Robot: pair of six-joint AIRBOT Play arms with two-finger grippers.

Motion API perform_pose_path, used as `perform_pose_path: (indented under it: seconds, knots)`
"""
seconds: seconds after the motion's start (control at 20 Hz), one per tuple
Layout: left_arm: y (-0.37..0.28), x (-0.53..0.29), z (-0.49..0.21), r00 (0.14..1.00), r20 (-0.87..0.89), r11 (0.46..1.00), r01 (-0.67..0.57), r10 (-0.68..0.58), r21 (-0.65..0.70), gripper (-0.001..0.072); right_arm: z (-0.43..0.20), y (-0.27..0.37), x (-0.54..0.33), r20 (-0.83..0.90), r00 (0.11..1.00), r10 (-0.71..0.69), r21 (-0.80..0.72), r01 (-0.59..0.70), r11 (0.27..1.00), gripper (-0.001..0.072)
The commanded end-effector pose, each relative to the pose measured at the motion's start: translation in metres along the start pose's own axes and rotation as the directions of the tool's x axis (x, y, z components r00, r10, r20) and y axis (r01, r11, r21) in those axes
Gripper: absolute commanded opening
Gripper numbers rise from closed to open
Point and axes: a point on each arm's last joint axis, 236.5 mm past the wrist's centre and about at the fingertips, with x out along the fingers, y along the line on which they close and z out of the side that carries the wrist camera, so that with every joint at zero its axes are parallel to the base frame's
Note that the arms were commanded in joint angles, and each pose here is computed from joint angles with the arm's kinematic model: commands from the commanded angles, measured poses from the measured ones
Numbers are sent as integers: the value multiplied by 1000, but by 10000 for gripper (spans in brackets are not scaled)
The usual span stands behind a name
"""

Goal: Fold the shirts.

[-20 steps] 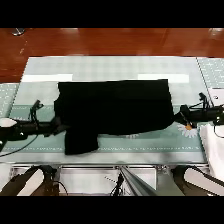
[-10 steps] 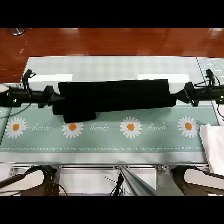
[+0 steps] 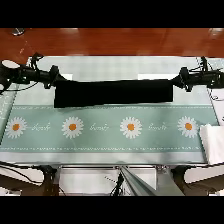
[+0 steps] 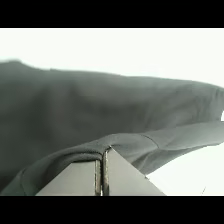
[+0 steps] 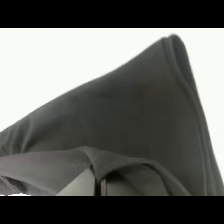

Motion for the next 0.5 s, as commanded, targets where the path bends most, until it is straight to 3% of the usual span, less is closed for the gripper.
perform_pose_path:
  seconds: [0.0,0.15,0.2,0.25,0.3,0.45]
  knots:
    - [5,22,8,998,-66,1000,10,-11,-23,28,18,-3,13,0,1000,18,19,-18,1000,25]
    - [20,46,-11,988,-155,999,2,-10,-52,54,17,-11,28,-7,1000,9,11,-9,1000,28]
    - [22,48,-14,986,-164,998,1,-10,-58,260,17,-12,33,-8,1000,3,12,-3,1000,182]
    - [21,45,-16,984,-178,998,5,-15,-55,700,17,-12,33,-6,1000,2,5,-2,1000,536]
    - [23,34,-18,979,-204,999,-3,-3,-33,701,18,-14,28,-7,1000,-4,-10,4,1000,620]
    - [75,-43,-17,945,-225,971,-237,237,25,701,23,-55,-24,-28,988,-154,3,154,988,618]
